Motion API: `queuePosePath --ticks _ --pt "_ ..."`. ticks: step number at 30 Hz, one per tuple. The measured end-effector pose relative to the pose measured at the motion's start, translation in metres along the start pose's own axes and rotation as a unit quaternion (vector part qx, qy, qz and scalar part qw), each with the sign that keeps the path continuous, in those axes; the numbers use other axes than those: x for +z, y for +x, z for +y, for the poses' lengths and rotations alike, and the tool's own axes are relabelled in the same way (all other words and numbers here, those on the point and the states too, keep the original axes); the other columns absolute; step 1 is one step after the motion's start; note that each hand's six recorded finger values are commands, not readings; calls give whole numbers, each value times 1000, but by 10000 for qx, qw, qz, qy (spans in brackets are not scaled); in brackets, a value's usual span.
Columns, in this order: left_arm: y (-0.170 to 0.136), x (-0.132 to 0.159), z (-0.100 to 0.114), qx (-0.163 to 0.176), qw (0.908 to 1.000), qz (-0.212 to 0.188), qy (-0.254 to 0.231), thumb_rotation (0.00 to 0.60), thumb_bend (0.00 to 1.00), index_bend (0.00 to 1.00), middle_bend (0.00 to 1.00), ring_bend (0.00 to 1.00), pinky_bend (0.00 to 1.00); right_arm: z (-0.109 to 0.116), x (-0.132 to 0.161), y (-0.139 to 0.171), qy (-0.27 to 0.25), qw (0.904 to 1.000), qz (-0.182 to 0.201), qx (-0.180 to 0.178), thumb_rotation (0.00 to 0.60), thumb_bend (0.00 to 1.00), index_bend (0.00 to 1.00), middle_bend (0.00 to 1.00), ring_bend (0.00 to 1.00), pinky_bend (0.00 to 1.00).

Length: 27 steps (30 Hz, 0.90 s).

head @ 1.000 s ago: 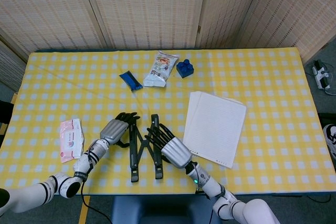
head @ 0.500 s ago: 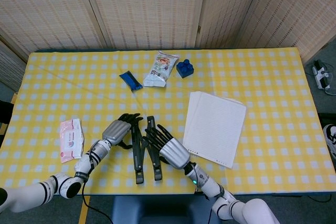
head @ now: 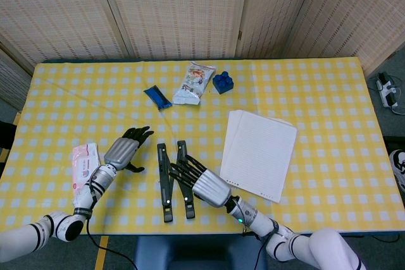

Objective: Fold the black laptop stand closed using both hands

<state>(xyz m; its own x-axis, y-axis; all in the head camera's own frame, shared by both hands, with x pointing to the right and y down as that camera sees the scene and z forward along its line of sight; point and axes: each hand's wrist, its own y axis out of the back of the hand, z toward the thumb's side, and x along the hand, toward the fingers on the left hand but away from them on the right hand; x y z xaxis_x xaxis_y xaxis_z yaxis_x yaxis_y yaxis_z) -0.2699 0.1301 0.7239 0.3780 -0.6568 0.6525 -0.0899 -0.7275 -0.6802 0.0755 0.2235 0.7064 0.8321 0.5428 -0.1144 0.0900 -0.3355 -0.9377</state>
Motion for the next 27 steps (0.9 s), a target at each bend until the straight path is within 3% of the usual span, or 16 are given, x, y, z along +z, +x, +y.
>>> queuePosePath --ticks 4,7,12,14,17,27 --pt "-8 -9 10 106 9999 96 -47 600 193 0 0 0 0 11 8 -5 -62 9985 245 490 600 201 0 0 0 0" --pt "-13 -15 16 174 9997 150 -75 600 193 0 0 0 0 15 18 -9 -49 9927 503 1092 600 201 0 0 0 0" --pt "-18 -22 20 218 9994 226 -118 600 194 0 0 0 0 10 15 -18 490 9709 881 2174 600 202 0 0 0 0" --pt "-19 -24 21 222 9993 253 -148 600 194 0 0 0 0 10 13 -23 705 9621 980 2446 600 202 0 0 0 0" --pt "-20 -28 20 212 9992 301 -163 600 193 0 0 0 0 12 12 -38 992 9524 1102 2664 600 201 0 0 0 0" --pt "-21 -40 18 203 9985 428 -269 600 193 0 0 0 0 1 17 -64 1374 9382 1325 2886 600 201 0 0 0 0"
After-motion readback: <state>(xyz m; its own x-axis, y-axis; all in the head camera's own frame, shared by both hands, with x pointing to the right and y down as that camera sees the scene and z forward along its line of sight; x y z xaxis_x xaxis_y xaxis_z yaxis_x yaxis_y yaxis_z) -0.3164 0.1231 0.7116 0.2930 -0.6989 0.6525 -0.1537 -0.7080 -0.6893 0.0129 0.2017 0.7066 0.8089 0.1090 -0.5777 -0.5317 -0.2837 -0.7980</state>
